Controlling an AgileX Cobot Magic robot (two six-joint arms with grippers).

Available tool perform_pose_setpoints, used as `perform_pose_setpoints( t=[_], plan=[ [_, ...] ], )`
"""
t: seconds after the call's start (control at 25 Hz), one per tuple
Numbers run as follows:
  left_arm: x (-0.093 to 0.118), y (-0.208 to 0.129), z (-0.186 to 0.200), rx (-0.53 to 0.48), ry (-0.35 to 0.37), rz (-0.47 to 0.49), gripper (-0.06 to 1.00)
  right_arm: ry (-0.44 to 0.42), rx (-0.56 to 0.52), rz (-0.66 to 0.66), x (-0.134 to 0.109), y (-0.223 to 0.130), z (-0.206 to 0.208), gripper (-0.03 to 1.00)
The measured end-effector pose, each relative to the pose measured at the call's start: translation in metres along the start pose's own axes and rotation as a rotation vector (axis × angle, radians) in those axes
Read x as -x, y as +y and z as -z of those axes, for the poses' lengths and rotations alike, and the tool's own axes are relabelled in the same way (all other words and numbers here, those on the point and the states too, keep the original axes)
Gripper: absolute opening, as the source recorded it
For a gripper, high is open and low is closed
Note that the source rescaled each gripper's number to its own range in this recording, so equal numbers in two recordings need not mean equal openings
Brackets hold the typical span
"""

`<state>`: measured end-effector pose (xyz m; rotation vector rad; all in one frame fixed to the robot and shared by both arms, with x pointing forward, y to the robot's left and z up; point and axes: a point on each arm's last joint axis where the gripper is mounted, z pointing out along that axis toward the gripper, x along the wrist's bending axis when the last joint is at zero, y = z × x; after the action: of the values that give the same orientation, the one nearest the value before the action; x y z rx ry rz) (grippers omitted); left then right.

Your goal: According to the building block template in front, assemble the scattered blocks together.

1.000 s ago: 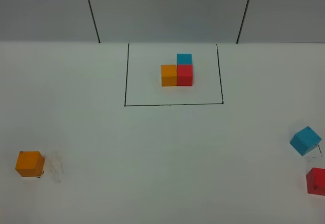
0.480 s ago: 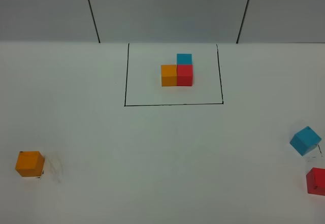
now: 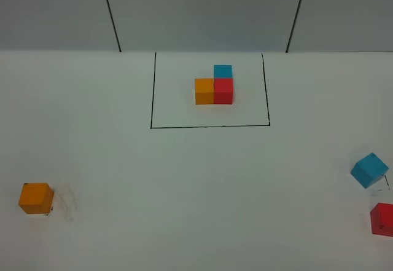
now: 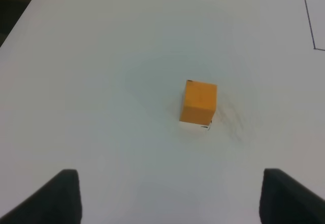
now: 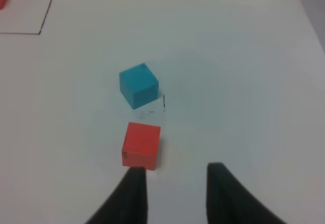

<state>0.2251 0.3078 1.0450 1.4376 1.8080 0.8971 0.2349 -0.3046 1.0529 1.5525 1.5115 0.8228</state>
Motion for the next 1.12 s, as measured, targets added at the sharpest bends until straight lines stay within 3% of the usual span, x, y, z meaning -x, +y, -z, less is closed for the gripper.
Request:
perform_pose_setpoints(
  t=[0.24,0.4,0.76,1.12],
  plan=[
    [0.003,0.019,-0.005,-0.081,0.011,-0.003,0.58,0.0,0.0,0.0,0.0,0.0,0.0,0.1],
    [0.01,0.054,-0.026,-0.245,0.036,-0.004,0.58,0.0,0.0,0.0,0.0,0.0,0.0,0.1],
    [0.027,0.114,-0.129,-0.589,0.071,-0.047,0.58,0.0,0.0,0.0,0.0,0.0,0.0,0.1],
    [0.04,0.115,-0.203,-0.722,-0.004,-0.078,0.58,0.0,0.0,0.0,0.0,0.0,0.0,0.1]
  ],
)
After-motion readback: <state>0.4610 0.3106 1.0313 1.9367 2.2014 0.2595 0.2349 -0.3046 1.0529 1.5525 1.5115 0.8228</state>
